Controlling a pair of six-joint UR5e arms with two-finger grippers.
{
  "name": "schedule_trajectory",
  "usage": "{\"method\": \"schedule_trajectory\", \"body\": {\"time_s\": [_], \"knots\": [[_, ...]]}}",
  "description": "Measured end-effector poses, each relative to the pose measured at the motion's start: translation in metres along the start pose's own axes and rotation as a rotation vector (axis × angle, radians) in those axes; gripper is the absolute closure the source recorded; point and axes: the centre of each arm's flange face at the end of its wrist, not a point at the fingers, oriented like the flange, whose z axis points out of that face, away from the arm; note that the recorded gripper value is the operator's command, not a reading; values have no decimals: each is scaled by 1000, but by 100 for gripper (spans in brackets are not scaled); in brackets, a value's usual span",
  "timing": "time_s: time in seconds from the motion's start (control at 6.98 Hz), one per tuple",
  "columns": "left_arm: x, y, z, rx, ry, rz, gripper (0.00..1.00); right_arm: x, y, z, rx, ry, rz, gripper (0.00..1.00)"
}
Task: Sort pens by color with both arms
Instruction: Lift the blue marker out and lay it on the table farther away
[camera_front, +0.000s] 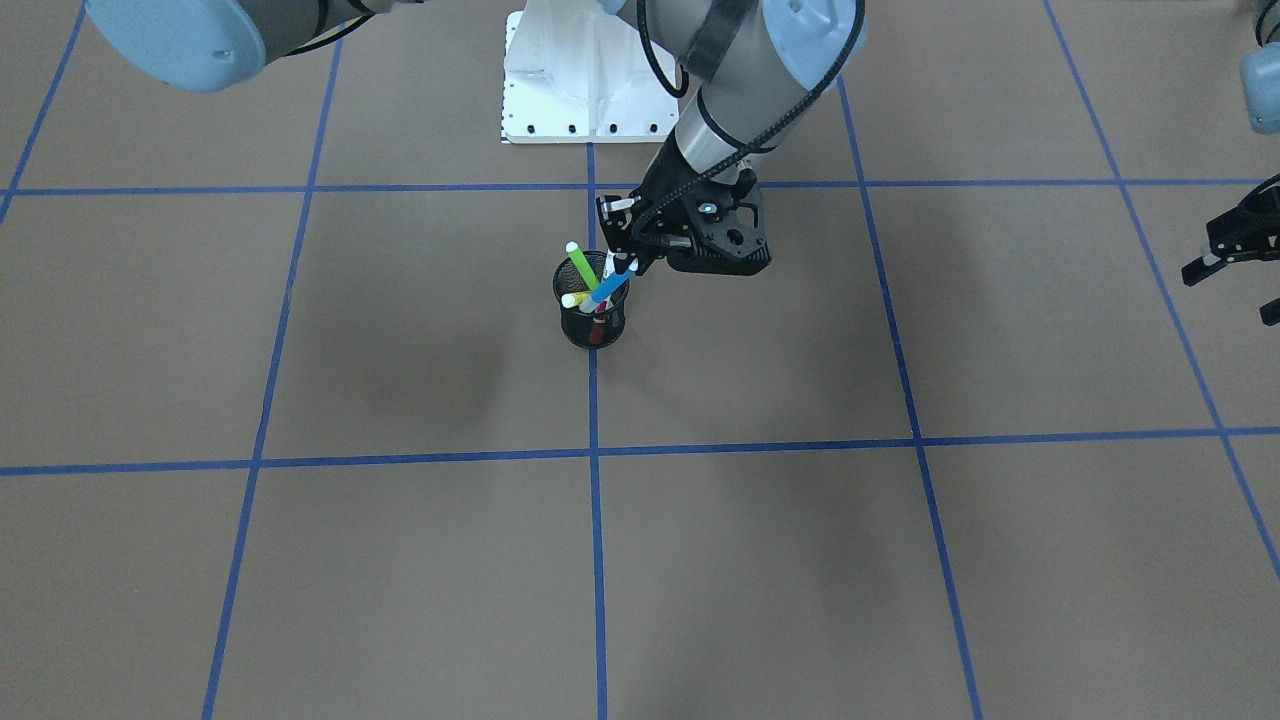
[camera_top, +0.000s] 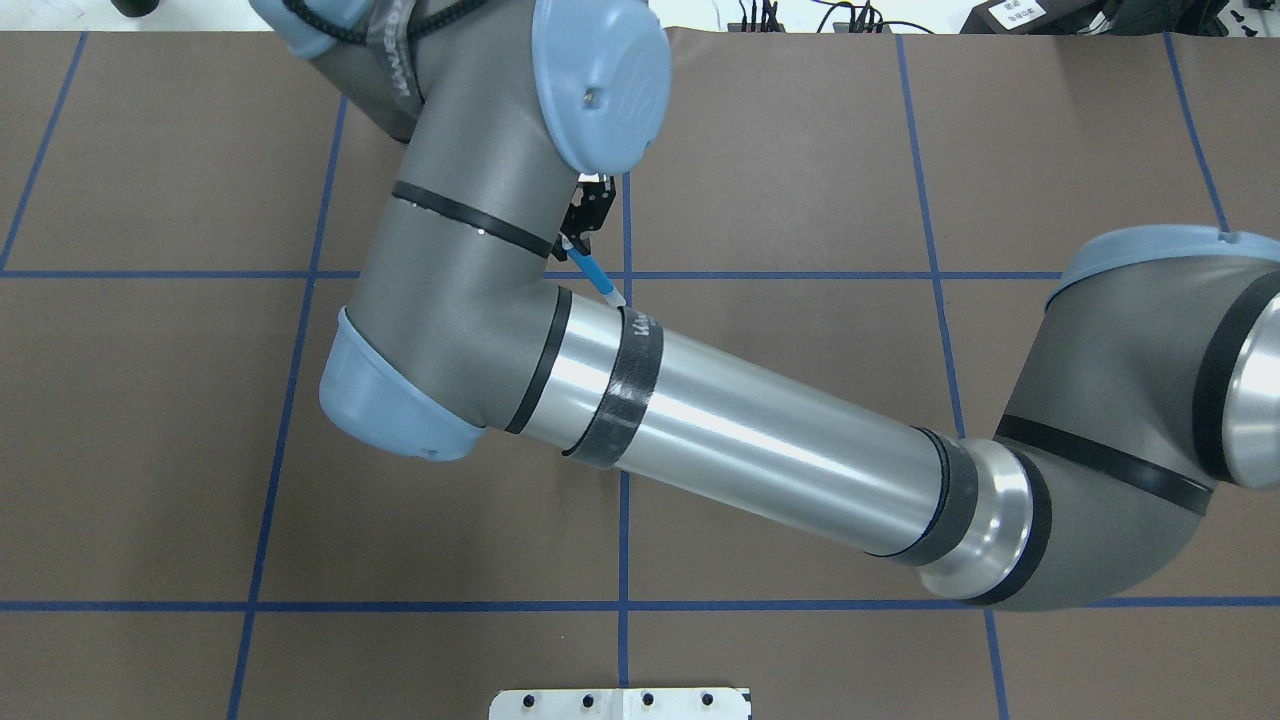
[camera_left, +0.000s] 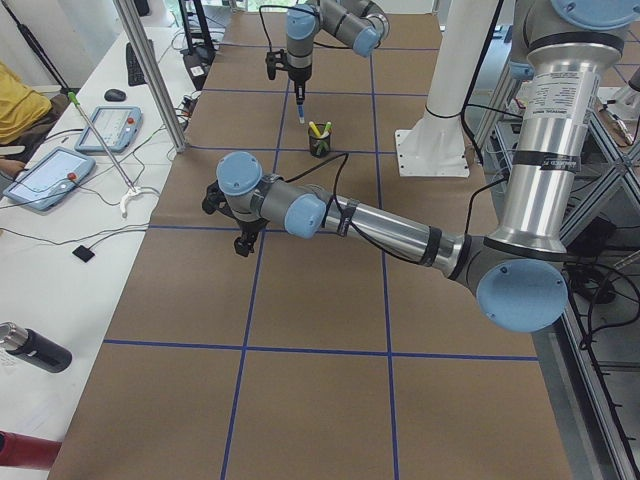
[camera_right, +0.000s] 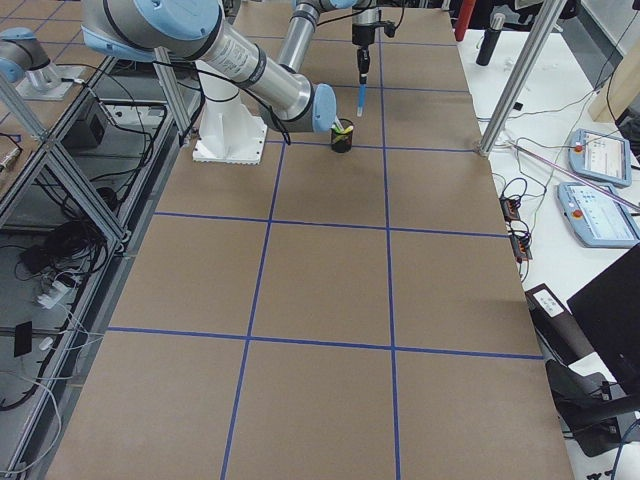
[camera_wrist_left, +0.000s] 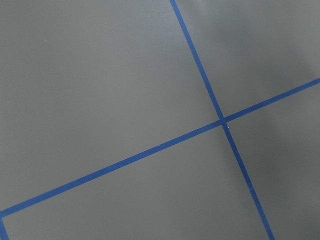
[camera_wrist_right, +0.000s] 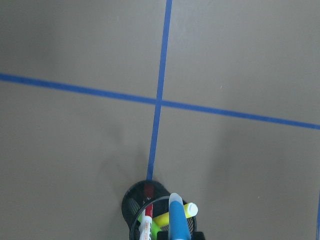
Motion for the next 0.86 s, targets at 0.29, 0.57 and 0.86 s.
{"method": "schedule_trajectory", "body": {"time_s": [0.29, 0.57, 0.86], "knots": [[0, 0, 1, -1, 1, 0, 0, 29, -19, -22, 119, 14, 25, 100], [0, 0, 2, -4, 1, 0, 0, 49, -40, 23, 252, 8, 38, 100], [-1, 0, 5, -8, 1, -2, 0, 88, -56, 111, 404, 7, 45, 100]]}}
